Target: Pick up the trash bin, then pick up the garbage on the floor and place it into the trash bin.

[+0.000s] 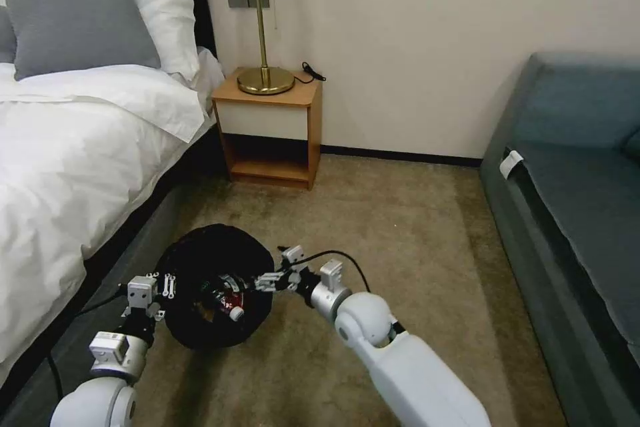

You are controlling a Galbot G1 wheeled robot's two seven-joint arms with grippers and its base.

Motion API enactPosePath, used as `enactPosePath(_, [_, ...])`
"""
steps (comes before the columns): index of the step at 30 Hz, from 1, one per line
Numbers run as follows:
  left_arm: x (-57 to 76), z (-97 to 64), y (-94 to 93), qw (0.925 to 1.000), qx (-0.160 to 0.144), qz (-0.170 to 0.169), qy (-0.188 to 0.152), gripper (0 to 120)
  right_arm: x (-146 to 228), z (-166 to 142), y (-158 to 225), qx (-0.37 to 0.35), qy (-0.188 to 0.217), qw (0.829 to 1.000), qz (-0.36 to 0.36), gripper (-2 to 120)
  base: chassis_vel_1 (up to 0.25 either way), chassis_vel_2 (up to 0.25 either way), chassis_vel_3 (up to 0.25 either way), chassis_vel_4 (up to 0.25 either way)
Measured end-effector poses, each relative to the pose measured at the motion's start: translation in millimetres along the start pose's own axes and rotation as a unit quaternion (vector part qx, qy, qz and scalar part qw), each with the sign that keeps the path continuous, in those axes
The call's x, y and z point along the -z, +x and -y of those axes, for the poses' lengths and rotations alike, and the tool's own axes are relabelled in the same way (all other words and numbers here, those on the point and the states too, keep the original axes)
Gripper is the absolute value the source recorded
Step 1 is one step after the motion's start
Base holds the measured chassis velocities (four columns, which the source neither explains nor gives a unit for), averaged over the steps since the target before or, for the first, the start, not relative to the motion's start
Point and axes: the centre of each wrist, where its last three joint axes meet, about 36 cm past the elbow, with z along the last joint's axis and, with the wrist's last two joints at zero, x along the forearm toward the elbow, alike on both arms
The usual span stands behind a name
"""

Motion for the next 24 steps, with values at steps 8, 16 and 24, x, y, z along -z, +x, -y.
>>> enactPosePath(8, [4.3, 3.6, -2.8, 0.9997, 0.003, 0.001, 0.023, 5, -10.4, 73.5, 21.0, -0.081, 0.002, 0.997, -0.018, 100, 0.0, 0.0, 0.0, 0.0])
enactPosePath(16, [11.4, 12.1, -9.1, 0.9951, 0.014, 0.0, 0.098, 4, -34.4, 136.4, 46.3, -0.16, 0.012, 0.985, -0.057, 100, 0.0, 0.0, 0.0, 0.0])
enactPosePath(24, [23.2, 34.6, -23.7, 0.9561, 0.057, -0.034, 0.285, 4, -56.1, 181.0, 78.9, -0.222, 0.022, 0.971, -0.089, 100, 0.0, 0.0, 0.0, 0.0])
